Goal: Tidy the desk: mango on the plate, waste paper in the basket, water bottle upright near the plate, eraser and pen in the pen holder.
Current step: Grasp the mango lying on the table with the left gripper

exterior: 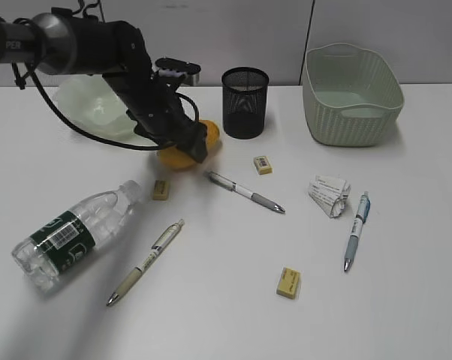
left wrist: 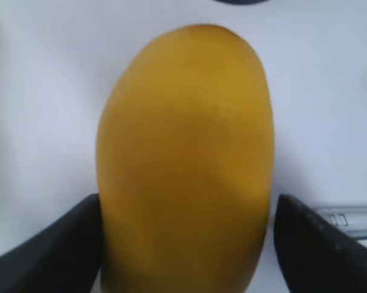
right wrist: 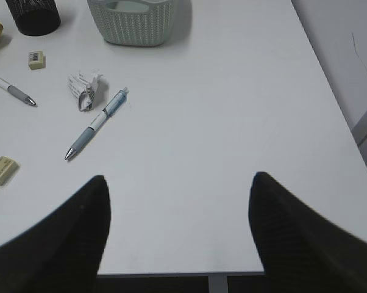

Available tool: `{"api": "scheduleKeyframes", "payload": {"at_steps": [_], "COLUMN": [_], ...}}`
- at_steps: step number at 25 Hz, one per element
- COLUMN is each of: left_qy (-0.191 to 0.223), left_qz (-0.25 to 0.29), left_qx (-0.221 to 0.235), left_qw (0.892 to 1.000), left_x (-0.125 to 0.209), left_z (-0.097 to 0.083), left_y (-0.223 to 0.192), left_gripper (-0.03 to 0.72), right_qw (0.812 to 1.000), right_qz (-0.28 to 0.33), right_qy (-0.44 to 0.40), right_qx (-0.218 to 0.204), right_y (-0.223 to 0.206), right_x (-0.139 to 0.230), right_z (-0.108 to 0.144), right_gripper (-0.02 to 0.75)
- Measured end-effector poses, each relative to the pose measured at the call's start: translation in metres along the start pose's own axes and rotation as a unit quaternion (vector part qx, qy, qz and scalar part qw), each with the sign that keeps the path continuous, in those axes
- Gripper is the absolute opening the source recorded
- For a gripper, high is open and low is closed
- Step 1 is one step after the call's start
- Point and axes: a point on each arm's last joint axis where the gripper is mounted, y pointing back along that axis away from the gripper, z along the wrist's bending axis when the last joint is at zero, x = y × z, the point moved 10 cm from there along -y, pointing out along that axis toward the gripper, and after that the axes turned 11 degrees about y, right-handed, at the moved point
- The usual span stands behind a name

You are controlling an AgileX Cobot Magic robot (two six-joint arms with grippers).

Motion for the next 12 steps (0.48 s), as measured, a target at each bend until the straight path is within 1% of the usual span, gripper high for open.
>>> {"api": "scheduleKeyframes", "payload": {"at_steps": [1, 3, 8, 12], "left_qy": [-0.001, -0.002, -0.002, -0.008], "left_qz": [-0.004, -0.008, -0.007, 0.003], "left_qx": [0.000, 0.000, 0.000, 0.000], "left_qw": [1.000, 1.000, 1.000, 1.000], "left_x": [-0.001, -0.003, -0.003, -0.001], "left_z": [-0.001, -0.001, -0.002, -0.004], "left_y": [0.000, 0.000, 0.000, 0.012], "left_gripper": [0.652, 0.580, 0.572, 0.572], "right_qw": [1.000, 1.000, 1.000, 1.000], "right_qz": [0.000, 0.000, 0.000, 0.000], "right_qy": [0.000, 0.000, 0.000, 0.000], "right_qx": [0.000, 0.000, 0.000, 0.000], "right_y": [0.000, 0.000, 0.000, 0.000], "right_x": [0.000, 0.000, 0.000, 0.000], "right_z": [0.000, 0.000, 0.000, 0.000], "right_gripper": [0.561, 0.561, 0.561, 0.561]}}
